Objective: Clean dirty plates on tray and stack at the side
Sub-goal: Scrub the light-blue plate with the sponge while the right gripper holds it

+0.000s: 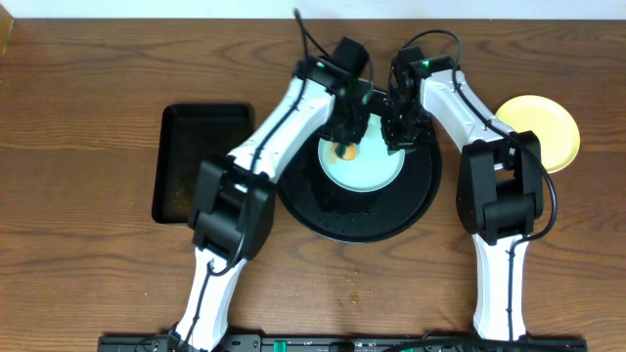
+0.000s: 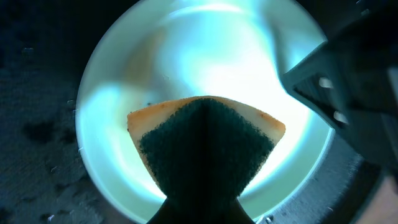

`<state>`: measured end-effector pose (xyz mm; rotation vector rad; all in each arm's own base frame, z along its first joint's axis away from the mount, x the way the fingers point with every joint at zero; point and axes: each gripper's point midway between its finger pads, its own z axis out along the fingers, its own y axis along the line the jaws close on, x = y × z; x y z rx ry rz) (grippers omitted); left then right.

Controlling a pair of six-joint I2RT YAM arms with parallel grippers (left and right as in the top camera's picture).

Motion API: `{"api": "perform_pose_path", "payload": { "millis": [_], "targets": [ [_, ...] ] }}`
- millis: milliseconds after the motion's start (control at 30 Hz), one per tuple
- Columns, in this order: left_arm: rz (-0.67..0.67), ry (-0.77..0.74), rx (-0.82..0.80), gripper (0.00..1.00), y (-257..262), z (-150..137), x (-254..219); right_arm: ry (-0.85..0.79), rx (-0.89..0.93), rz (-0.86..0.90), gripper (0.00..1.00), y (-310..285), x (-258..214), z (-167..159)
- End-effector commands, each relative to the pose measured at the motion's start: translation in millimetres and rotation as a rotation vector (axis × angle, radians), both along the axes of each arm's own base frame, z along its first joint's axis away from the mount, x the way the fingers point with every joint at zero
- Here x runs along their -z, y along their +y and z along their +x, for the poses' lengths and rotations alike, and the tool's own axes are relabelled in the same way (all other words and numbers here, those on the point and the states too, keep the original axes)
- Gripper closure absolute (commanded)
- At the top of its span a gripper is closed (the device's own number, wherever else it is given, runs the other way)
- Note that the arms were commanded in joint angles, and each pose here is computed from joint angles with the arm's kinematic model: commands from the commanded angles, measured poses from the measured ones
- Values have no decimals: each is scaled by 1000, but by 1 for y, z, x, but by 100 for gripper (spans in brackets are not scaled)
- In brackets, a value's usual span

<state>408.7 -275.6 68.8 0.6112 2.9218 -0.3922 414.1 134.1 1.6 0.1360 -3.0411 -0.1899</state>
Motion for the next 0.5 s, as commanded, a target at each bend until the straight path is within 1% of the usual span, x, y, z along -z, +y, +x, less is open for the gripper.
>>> {"api": "perform_pose_path", "payload": {
  "millis": [0,100,267,367,467],
  "targets": [
    [75,-54,-8,93,12,17,13,51,-29,-22,70,1,24,-12],
    [97,-38,-10,92,14,18,30,50,-29,-22,71,1,24,-11],
    [196,-44,-25,92,30,23,52,50,-29,-22,71,1,24,-11],
    [200,-25,-25,92,30,21,61,50,-29,-22,70,1,24,-11],
    [140,24,-10,93,20,11,63,49,-29,-22,70,1,24,-11]
  ]
}}
